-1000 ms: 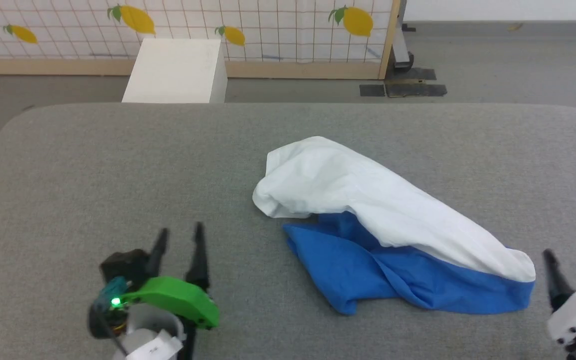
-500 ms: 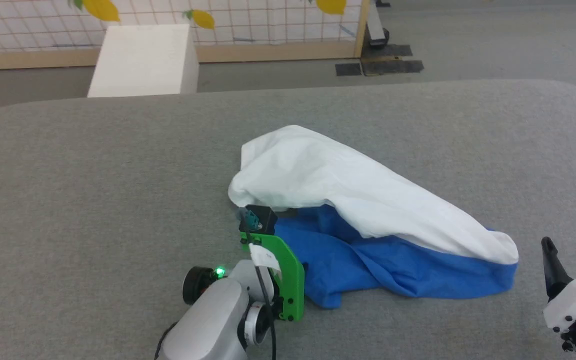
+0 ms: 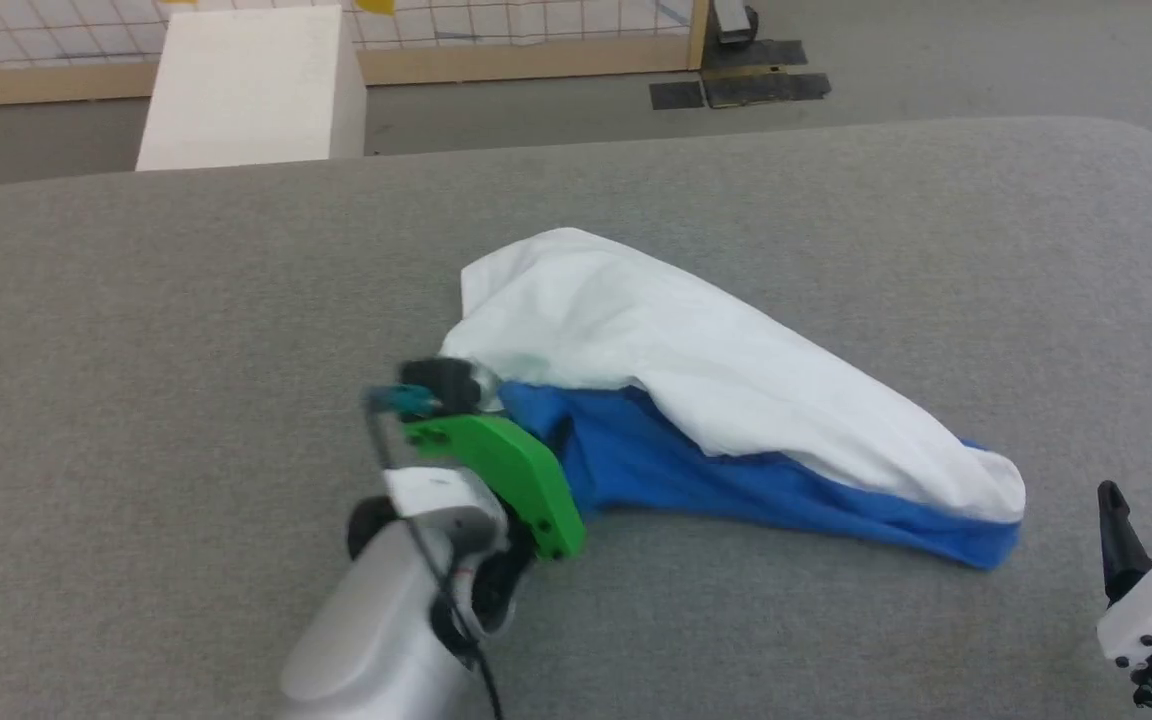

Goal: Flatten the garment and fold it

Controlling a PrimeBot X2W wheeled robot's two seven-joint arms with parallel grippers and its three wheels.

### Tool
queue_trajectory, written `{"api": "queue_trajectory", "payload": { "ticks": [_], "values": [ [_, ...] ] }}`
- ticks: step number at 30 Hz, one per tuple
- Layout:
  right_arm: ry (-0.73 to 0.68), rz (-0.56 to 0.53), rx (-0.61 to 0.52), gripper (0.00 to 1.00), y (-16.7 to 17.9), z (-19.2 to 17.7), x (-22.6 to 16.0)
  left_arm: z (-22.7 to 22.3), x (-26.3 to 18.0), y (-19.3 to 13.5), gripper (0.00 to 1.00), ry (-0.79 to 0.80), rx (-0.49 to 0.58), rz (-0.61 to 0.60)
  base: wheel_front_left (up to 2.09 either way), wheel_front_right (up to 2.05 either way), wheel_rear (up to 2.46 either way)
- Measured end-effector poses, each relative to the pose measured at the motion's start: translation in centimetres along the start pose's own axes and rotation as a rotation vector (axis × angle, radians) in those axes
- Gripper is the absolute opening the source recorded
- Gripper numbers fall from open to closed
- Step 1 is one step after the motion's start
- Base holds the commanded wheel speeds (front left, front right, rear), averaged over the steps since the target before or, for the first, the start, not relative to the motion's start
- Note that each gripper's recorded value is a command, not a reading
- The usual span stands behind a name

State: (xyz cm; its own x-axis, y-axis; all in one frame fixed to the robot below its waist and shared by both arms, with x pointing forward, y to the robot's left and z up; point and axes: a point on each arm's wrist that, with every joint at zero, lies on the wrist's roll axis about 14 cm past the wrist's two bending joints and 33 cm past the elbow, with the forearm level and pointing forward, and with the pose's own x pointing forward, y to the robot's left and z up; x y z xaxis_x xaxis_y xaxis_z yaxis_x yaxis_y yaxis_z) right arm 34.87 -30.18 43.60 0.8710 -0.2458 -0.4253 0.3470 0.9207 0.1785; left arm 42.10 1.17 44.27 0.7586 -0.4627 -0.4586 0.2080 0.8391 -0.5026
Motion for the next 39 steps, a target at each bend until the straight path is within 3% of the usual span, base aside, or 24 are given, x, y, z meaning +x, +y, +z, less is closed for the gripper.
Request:
{"api": "queue_trajectory", "payload": {
  "ticks": [6, 11, 17, 21, 23, 26, 29, 32, 36, 39],
  "values": [
    [-0.007, 0.072, -0.022, 1.0, 2.7, 0.4, 0.6, 8.7, -6.0, 7.0, 0.0, -0.373, -0.119, 0.192, 0.0, 0.0, 0.0],
    [-0.013, 0.153, -0.042, 1.0, 5.8, 0.8, 1.0, 10.9, -15.3, 15.9, 0.0, -0.576, -0.185, 0.501, 0.0, 0.0, 0.0],
    [-0.013, 0.232, -0.066, 1.0, 8.9, 0.9, 1.3, 6.6, -23.6, 22.7, 0.0, -0.6, -0.298, 0.81, 0.0, 0.0, 0.0],
    [-0.002, 0.278, -0.087, 1.0, 10.7, 0.5, 1.2, 2.1, -24.8, 24.2, 0.01, -0.522, -0.4, 0.871, 0.0, 0.0, 0.0],
    [0.003, 0.302, -0.099, 1.0, 11.5, 0.3, 1.0, 2.0, -24.8, 23.9, 1.0, -0.537, -0.403, 0.851, 0.0, 0.0, 0.0],
    [0.008, 0.342, -0.121, 1.0, 13.0, 0.0, 0.7, 3.7, -24.8, 22.6, 1.0, -0.6, -0.277, 0.797, 0.0, 0.0, 0.0],
    [0.03, 0.404, -0.168, 1.0, 15.2, -0.7, 0.2, 7.3, -25.1, 20.4, 1.0, -0.716, -0.023, 0.737, 0.0, 0.0, 0.0],
    [0.064, 0.484, -0.223, 1.0, 18.1, -1.8, -0.5, 9.1, -25.5, 18.4, 1.0, -0.815, 0.162, 0.708, 0.0, 0.0, 0.0],
    [0.153, 0.609, -0.324, 1.0, 22.7, -4.1, -1.7, 9.0, -25.4, 17.5, 1.0, -0.834, 0.266, 0.709, 0.0, 0.0, 0.0],
    [0.239, 0.659, -0.427, 1.0, 24.9, -6.1, -2.0, 8.1, -24.7, 17.2, 1.0, -0.815, 0.271, 0.707, 0.0, 0.0, 0.0]
  ]
}}
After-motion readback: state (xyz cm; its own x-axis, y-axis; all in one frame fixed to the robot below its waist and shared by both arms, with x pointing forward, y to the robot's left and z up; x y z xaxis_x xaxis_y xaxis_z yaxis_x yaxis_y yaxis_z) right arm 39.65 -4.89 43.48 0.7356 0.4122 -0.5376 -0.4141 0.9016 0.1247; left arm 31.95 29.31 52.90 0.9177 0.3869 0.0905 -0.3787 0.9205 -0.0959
